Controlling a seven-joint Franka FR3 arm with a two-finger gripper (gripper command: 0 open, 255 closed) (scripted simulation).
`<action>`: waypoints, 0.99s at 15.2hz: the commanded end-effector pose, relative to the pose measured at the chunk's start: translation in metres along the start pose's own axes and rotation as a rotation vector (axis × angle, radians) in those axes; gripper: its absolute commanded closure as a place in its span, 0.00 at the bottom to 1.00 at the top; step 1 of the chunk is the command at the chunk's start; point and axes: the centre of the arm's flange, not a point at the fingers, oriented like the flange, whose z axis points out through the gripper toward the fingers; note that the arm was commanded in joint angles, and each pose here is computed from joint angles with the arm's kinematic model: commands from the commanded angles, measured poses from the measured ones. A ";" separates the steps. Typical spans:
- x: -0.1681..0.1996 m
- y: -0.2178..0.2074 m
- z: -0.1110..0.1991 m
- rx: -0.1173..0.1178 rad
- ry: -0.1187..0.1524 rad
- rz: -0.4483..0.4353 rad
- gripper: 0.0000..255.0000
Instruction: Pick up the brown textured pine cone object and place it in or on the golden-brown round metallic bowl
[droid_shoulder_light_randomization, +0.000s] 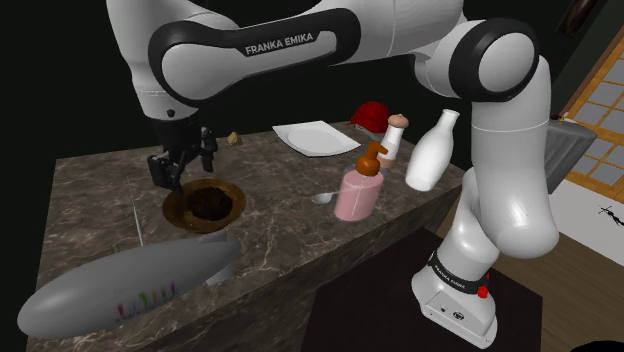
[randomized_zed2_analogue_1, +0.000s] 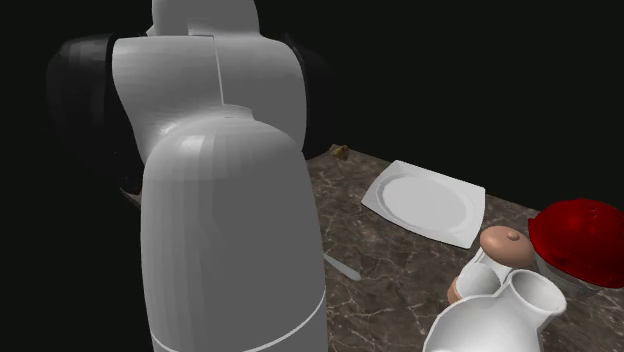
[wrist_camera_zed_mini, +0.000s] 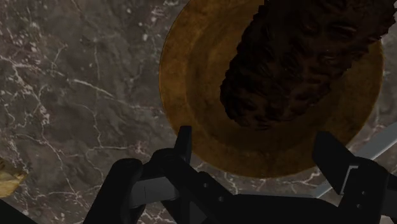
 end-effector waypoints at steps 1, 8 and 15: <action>0.000 0.000 0.001 0.000 -0.001 0.000 0.00; 0.003 0.000 -0.049 -0.001 -0.001 0.000 0.00; 0.003 0.000 -0.049 -0.001 -0.001 0.000 0.00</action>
